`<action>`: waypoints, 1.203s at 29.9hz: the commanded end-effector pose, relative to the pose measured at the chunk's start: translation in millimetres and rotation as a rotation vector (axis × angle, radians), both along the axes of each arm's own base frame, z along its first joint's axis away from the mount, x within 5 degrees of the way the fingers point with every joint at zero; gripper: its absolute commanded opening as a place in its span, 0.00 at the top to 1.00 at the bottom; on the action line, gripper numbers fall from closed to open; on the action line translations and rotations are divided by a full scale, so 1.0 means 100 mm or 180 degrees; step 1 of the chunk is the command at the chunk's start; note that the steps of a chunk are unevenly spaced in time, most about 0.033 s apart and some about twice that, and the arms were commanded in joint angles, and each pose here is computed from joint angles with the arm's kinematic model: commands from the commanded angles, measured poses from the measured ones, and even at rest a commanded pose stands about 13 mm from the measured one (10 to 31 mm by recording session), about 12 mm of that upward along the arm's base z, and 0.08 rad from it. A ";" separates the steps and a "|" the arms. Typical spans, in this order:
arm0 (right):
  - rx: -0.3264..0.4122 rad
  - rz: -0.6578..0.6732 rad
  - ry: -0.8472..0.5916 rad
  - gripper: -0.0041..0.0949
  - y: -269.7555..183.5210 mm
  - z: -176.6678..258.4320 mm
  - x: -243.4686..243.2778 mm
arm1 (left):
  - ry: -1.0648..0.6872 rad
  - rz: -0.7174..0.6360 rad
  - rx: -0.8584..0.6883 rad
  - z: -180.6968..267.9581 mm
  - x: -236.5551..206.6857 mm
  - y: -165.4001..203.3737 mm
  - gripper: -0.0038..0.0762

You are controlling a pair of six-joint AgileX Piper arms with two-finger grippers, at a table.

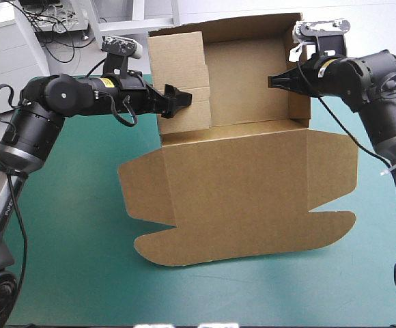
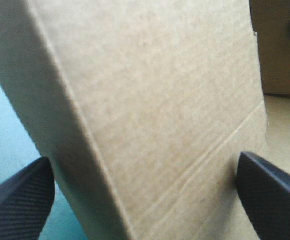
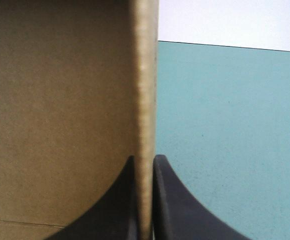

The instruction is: Fold the box

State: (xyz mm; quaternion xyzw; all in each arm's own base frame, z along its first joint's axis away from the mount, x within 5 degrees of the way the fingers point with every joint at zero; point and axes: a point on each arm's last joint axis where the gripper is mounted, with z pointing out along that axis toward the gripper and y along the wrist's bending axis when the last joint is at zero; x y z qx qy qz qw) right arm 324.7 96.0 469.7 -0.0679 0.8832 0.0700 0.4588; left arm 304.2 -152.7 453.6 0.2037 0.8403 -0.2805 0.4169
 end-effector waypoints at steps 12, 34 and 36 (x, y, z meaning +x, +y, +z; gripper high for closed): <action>0.0214 0.0005 -0.0362 0.97 0.05 0.14 0.05 | -0.0511 0.0632 0.0103 0.29 -0.17 -0.09 0.24; 0.0344 0.0087 -0.0370 0.97 0.12 0.15 0.03 | -0.0143 0.0802 0.0027 0.11 -0.02 -0.16 0.86; 0.0344 0.0087 -0.0370 0.97 0.12 0.15 0.03 | -0.0156 0.0812 0.0049 0.09 0.00 -0.16 0.98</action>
